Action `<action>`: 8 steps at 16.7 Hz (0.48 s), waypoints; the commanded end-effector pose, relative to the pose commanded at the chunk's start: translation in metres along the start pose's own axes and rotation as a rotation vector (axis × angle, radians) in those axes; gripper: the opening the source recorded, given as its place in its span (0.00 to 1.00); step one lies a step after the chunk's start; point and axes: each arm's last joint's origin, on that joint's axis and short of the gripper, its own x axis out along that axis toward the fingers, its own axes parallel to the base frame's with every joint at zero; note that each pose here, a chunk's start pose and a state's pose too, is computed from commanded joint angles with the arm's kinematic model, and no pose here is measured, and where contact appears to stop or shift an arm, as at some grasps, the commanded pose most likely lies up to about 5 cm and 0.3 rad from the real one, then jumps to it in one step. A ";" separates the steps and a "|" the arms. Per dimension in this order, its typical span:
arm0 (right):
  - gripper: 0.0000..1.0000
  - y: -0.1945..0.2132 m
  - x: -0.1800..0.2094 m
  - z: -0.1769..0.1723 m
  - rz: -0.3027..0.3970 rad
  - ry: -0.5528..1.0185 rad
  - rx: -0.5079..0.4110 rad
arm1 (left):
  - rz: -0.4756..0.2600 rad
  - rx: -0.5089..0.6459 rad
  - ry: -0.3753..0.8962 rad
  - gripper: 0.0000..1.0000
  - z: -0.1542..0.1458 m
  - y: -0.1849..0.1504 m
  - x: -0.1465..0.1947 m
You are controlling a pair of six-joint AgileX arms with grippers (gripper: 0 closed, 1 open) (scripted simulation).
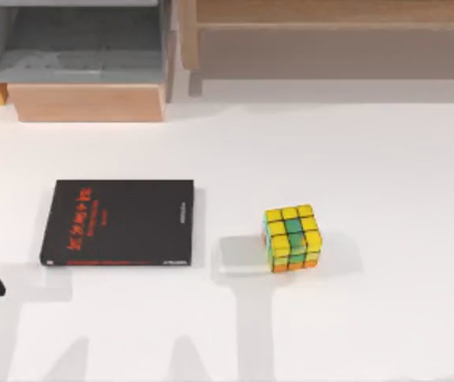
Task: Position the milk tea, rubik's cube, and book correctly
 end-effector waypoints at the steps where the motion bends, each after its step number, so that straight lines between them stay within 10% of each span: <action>1: 1.00 0.000 -0.003 0.000 0.000 -0.002 -0.001 | 0.000 0.000 0.000 1.00 0.000 0.000 0.000; 8: 1.00 0.000 -0.006 0.015 0.002 -0.005 -0.005 | 0.000 0.000 0.000 1.00 0.000 0.000 0.000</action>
